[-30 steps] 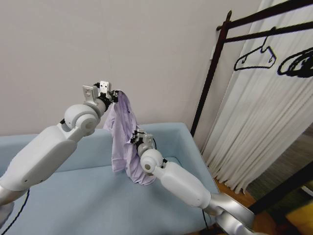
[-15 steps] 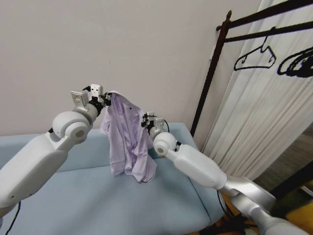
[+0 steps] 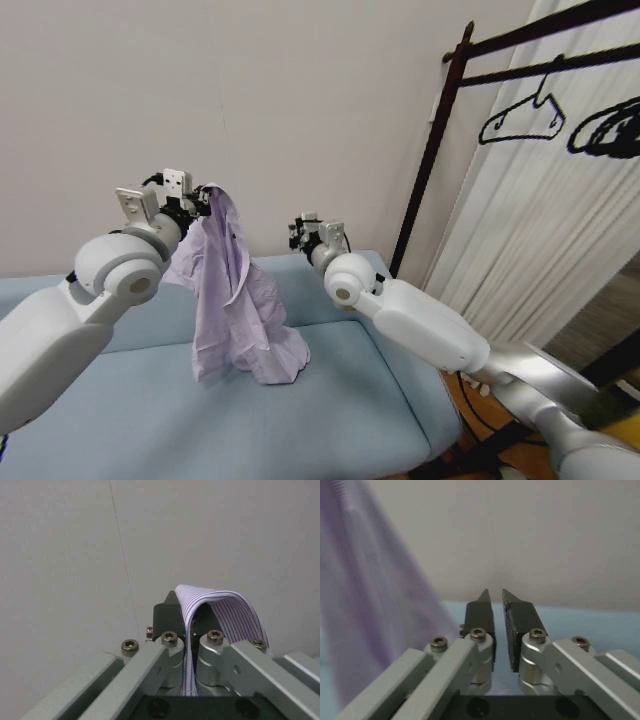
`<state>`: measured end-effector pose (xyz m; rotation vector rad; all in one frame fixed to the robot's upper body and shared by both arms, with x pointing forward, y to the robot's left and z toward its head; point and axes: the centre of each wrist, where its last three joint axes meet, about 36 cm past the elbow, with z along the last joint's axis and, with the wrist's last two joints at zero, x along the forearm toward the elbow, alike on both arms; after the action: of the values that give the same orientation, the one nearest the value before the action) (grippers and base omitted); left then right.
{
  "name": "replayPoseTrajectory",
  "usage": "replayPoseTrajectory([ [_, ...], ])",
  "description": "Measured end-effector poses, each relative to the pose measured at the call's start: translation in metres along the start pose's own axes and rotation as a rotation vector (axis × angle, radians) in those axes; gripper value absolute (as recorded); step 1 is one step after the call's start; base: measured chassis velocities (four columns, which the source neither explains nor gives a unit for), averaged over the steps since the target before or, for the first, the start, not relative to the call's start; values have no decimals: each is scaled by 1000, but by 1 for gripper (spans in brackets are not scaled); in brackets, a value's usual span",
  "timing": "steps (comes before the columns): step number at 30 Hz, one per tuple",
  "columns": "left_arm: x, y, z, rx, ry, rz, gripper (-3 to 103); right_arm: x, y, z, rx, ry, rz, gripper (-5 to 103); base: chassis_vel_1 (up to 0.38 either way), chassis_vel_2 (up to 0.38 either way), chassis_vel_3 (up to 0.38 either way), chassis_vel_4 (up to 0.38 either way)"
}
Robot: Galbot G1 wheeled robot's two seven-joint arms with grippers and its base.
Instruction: Pick up the clothes from the sofa and hang them on the clothes hanger.
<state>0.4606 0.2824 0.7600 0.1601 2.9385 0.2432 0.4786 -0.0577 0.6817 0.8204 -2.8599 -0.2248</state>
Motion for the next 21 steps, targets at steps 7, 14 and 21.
replayPoseTrajectory([
  [7,-5,2,1,8,17,-10,1,14,38,25,-127,129,-83,36,0,0,0,0],
  [14,-5,7,-1,5,25,-19,1,-12,50,46,-128,165,-29,63,0,0,0,0],
  [21,-6,11,-3,5,23,-24,1,-23,61,56,-135,178,-27,84,0,0,0,0],
])
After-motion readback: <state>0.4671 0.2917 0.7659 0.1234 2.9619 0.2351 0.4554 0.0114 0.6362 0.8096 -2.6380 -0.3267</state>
